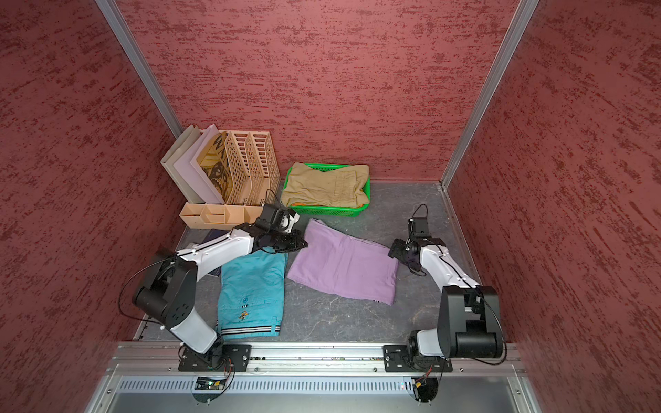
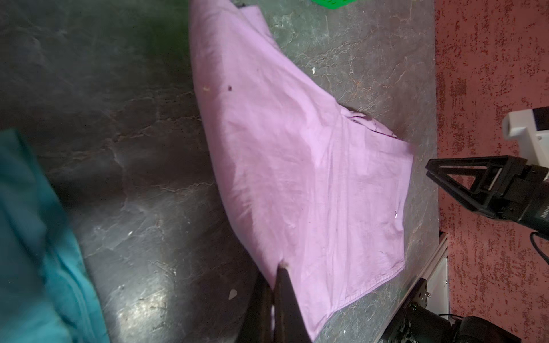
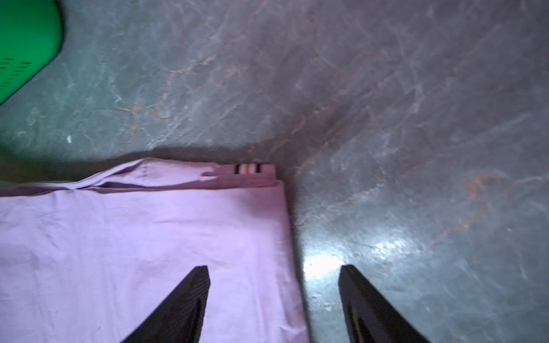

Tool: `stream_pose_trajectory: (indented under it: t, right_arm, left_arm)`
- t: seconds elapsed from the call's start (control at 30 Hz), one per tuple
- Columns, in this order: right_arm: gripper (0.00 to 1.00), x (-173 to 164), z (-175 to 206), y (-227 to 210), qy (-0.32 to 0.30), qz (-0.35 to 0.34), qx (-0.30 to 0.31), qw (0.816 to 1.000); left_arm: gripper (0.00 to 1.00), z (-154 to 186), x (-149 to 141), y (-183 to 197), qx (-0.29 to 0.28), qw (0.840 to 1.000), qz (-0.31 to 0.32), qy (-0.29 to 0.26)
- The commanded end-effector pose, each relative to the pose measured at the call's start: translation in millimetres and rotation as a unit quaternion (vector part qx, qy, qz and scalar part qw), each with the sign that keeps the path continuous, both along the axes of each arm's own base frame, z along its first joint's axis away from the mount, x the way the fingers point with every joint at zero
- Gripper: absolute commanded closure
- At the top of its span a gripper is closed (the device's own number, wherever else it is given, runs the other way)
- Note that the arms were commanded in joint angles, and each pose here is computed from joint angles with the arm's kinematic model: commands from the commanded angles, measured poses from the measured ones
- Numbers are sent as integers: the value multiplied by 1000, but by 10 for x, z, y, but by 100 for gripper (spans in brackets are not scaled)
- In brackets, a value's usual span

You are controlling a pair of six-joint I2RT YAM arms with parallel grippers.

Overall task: Put the folded long pants in the basket
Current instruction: Pick up the long pant at the center of the board.

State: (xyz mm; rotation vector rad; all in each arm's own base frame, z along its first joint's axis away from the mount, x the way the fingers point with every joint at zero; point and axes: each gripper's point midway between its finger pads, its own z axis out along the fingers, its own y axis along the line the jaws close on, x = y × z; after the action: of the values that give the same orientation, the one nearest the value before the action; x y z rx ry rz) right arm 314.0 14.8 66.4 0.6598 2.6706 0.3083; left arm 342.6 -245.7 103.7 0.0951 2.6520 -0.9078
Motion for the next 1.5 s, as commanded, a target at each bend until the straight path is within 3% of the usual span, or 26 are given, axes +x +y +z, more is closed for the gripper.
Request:
stream_pose_trajectory:
  t: [0.0, 0.2, 0.5, 0.83, 1.03, 1.47]
  right_arm:
    - [25, -154, -144, 54, 32, -11, 21, 999]
    - [28, -354, -407, 457, 60, 11, 132, 989]
    - [36, -506, -577, 603, 100, 31, 145, 984]
    - [71, -416, -583, 660, 111, 67, 135, 982]
    - [100, -317, -568, 686, 102, 78, 137, 982]
    - [100, -338, -97, 650, 42, 87, 123, 988]
  left_arm:
    - [100, -262, -103, 113, 34, 999, 9, 38]
    - [100, -408, -91, 136, 48, 998, 8, 48]
    - [100, -440, -68, 161, 54, 997, 6, 48]
    - [100, -483, -70, 180, 57, 997, 6, 51]
    - [100, -488, -63, 181, 54, 997, 7, 53]
    - [100, 57, -224, 81, 3, 1000, -11, 29]
